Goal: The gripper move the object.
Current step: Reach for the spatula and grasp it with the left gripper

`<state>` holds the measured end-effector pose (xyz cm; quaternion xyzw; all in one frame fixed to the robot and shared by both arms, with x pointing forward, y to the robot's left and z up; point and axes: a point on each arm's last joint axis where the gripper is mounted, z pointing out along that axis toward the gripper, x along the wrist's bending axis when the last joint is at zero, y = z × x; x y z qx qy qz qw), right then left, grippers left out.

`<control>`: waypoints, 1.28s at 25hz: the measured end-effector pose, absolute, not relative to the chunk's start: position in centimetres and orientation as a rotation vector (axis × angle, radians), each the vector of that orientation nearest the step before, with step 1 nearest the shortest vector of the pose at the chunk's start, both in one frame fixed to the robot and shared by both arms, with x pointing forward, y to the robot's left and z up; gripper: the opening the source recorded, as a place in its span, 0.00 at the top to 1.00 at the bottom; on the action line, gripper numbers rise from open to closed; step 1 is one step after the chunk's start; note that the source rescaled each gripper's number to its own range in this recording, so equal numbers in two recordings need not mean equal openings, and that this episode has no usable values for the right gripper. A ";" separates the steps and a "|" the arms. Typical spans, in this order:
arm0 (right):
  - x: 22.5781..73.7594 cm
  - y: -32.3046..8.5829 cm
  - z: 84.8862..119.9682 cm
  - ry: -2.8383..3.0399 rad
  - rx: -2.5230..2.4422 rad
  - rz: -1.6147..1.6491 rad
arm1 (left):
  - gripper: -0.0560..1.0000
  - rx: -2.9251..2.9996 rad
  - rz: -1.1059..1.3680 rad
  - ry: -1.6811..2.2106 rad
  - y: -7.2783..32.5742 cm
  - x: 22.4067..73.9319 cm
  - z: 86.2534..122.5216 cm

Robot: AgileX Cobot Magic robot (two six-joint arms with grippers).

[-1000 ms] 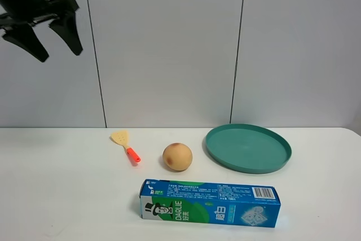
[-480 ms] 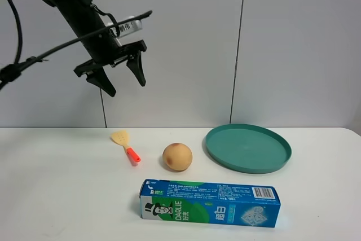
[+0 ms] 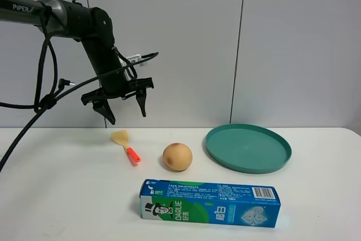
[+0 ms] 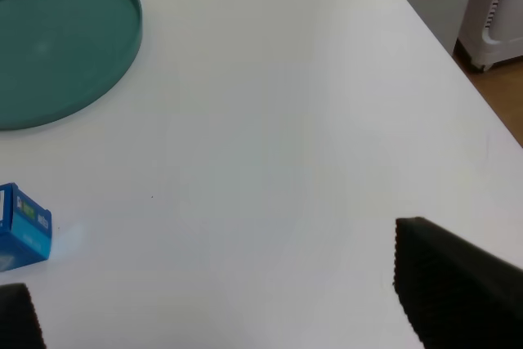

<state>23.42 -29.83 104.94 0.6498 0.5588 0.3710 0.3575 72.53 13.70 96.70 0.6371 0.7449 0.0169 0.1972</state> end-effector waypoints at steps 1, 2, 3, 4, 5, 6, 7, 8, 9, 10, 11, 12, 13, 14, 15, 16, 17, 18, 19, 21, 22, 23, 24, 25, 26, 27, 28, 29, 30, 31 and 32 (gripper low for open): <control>23.4 -29.8 104.9 1.442 1.677 0.958 | 0.00 1.767 0.057 2.080 13.4 72.6 96.8; 23.4 -29.8 104.9 1.442 1.677 0.958 | 0.00 1.755 0.060 2.083 13.3 72.6 96.7; 23.4 -29.8 104.9 1.442 1.677 0.958 | 0.00 1.742 0.059 2.095 13.2 72.7 96.4; 23.4 -29.8 104.9 1.442 1.677 0.958 | 0.00 1.732 0.055 2.107 13.0 72.8 96.1; 23.4 -29.8 104.9 1.442 1.677 0.958 | 0.00 1.724 0.052 2.120 12.9 72.8 95.7; 23.4 -29.8 104.9 1.442 1.677 0.958 | 0.00 1.717 0.050 2.138 12.9 72.9 95.2; 23.4 -29.8 104.9 1.442 1.677 0.958 | 0.00 1.718 0.048 2.151 12.8 72.9 94.7; 23.4 -29.8 104.9 1.442 1.677 0.958 | 0.00 1.722 0.052 2.167 12.8 73.0 94.1; 23.4 -29.8 104.9 1.442 1.677 0.958 | 0.00 1.725 0.056 2.181 12.9 73.0 93.5; 23.4 -29.8 104.9 1.442 1.677 0.958 | 0.00 1.723 0.057 2.196 12.9 73.1 93.0; 23.4 -29.8 104.9 1.442 1.677 0.958 | 0.00 1.721 0.059 2.208 13.0 73.1 92.6; 23.4 -29.8 104.9 1.442 1.677 0.958 | 0.00 1.719 0.060 2.220 13.0 73.1 92.2; 23.4 -29.8 104.9 1.442 1.677 0.958 | 0.00 1.716 0.058 2.234 13.0 73.2 91.8; 23.4 -29.8 104.9 1.442 1.677 0.958 | 0.00 1.714 0.056 2.242 13.0 73.2 91.5; 23.4 -29.8 104.9 1.442 1.677 0.958 | 0.00 1.718 0.053 2.249 12.9 73.2 91.1; 23.4 -29.8 104.9 1.442 1.677 0.958 | 0.00 1.724 0.049 2.254 12.8 73.1 90.7; 23.4 -29.8 104.9 1.442 1.677 0.958 | 0.00 1.730 0.046 2.260 12.7 73.1 90.3; 23.4 -29.8 104.9 1.442 1.677 0.958 | 0.00 1.734 0.042 2.263 12.6 73.1 90.0; 23.4 -29.8 104.9 1.442 1.677 0.958 | 0.00 1.737 0.040 2.265 12.5 73.0 89.8; 23.4 -29.8 104.9 1.442 1.677 0.958 | 0.00 1.742 0.040 2.268 12.3 73.0 89.5; 23.4 -29.8 104.9 1.442 1.677 0.958 | 0.00 1.745 0.043 2.270 12.2 72.9 89.4; 23.4 -29.8 104.9 1.442 1.677 0.958 | 0.00 1.750 0.048 2.271 12.2 72.9 89.3; 23.4 -29.8 104.9 1.442 1.677 0.958 | 0.00 1.756 0.059 2.271 12.2 72.9 89.2; 23.4 -29.8 104.9 1.442 1.677 0.958 | 0.00 1.764 0.071 2.271 12.3 72.9 89.1; 23.4 -29.8 104.9 1.442 1.677 0.958 | 0.00 1.772 0.089 2.271 12.4 73.0 89.0; 23.4 -29.8 104.9 1.442 1.677 0.958 | 0.00 1.780 0.103 2.269 12.5 73.0 89.0; 23.4 -29.8 104.9 1.442 1.677 0.958 | 0.00 1.789 0.122 2.268 12.6 73.0 89.0; 23.4 -29.8 104.9 1.442 1.677 0.958 | 0.00 1.796 0.140 2.266 12.7 73.1 89.0; 23.4 -29.8 104.9 1.442 1.677 0.958 | 0.00 1.807 0.158 2.265 12.8 73.1 89.0; 23.4 -29.8 104.9 1.442 1.677 0.958 | 0.00 1.814 0.167 2.267 12.9 73.1 88.9; 23.4 -29.8 104.9 1.442 1.677 0.958 | 0.00 1.822 0.174 2.270 12.9 73.1 88.8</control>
